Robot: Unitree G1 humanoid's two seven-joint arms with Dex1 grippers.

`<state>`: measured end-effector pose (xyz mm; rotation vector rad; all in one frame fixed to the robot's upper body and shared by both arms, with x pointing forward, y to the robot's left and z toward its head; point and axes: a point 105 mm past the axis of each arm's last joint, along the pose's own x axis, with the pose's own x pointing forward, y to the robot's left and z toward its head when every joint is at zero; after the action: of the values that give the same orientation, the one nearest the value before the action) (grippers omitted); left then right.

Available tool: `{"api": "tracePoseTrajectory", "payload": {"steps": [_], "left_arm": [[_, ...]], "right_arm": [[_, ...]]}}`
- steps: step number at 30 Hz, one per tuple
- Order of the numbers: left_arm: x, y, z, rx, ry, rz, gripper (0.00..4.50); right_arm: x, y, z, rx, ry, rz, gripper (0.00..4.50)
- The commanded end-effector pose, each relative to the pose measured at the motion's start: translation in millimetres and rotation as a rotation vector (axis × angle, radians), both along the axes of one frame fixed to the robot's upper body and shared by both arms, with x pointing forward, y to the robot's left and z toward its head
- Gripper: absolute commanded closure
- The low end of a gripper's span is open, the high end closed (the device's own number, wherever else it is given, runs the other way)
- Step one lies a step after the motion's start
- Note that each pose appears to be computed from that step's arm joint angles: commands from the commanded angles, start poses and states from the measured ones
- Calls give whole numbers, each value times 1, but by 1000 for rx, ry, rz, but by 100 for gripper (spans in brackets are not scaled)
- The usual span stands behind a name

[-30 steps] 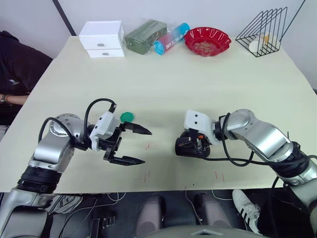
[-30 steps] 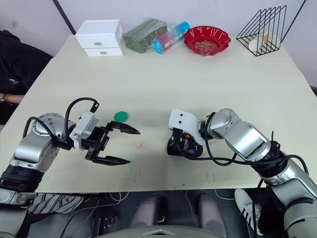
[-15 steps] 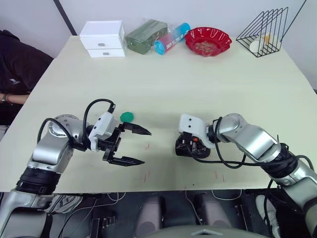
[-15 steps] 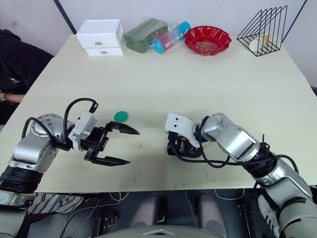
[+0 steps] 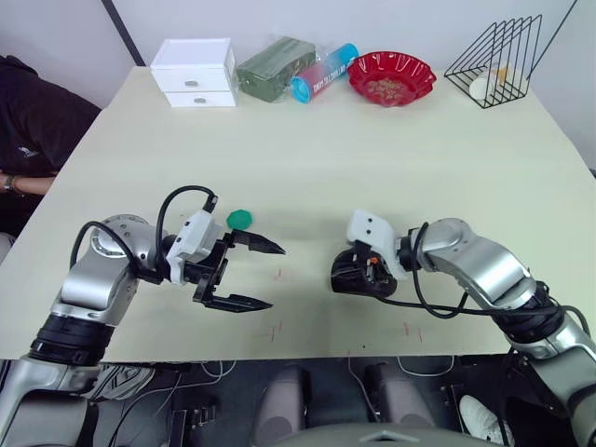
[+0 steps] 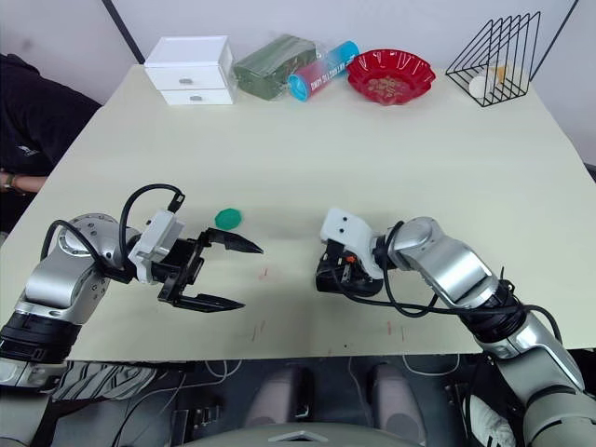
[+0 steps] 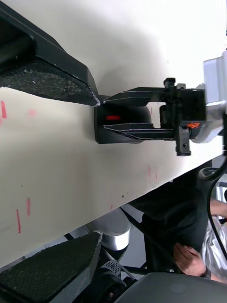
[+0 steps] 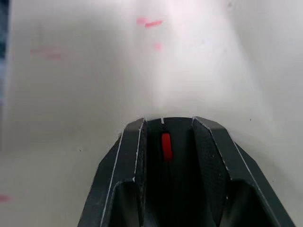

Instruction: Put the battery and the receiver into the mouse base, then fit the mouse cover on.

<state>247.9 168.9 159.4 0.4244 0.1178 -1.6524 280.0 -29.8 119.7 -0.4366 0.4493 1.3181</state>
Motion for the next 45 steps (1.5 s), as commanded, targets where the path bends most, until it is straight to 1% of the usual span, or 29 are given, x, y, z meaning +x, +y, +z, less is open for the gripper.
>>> {"api": "tracePoseTrajectory", "payload": {"steps": [1,3,4,8,9,11,12,13,14,17,21,24,25,26,27,35,45], "left_arm": [[-4,-1,11,-8,-27,-53,0],[-4,-2,12,-10,-30,-57,0],[-4,-2,13,-11,-31,-59,0],[-4,-4,14,-19,-33,-67,0],[-5,-5,14,-22,-33,-71,0],[-6,-6,15,-25,-33,-77,0],[-6,-6,15,-25,-33,-78,0],[-6,-6,15,-26,-33,-80,0],[-6,-6,15,-26,-34,-81,0],[-5,-7,15,-28,-34,-82,0],[-6,-8,15,-29,-32,-86,0],[-6,-7,16,-28,-32,-86,0],[-6,-7,16,-28,-33,-85,0],[-5,-7,17,-27,-33,-84,0],[-5,-7,17,-26,-34,-83,0],[-4,-5,17,-21,-34,-77,0],[-2,-6,18,-18,-34,-74,0]], "right_arm": [[-5,-6,37,232,-91,35,292],[-13,-21,39,294,-128,55,292],[-14,-27,37,295,-143,51,292],[-20,-45,31,332,-144,12,292],[-21,-51,31,349,-176,-5,292],[-30,-60,38,463,-210,1,292],[-34,-64,36,488,-194,9,292],[-35,-69,27,465,-178,4,292],[-36,-73,20,438,-168,-1,292],[-34,-82,13,473,-141,-23,292],[-27,-95,-3,462,-155,-41,292],[-22,-94,-4,479,-177,-46,292],[-21,-94,-5,476,-187,-48,351],[-20,-94,-6,471,-194,-53,375],[-18,-94,-7,465,-201,-56,417],[-17,-90,-15,467,-192,-50,417],[-19,-89,-12,482,-171,-33,417]]}}
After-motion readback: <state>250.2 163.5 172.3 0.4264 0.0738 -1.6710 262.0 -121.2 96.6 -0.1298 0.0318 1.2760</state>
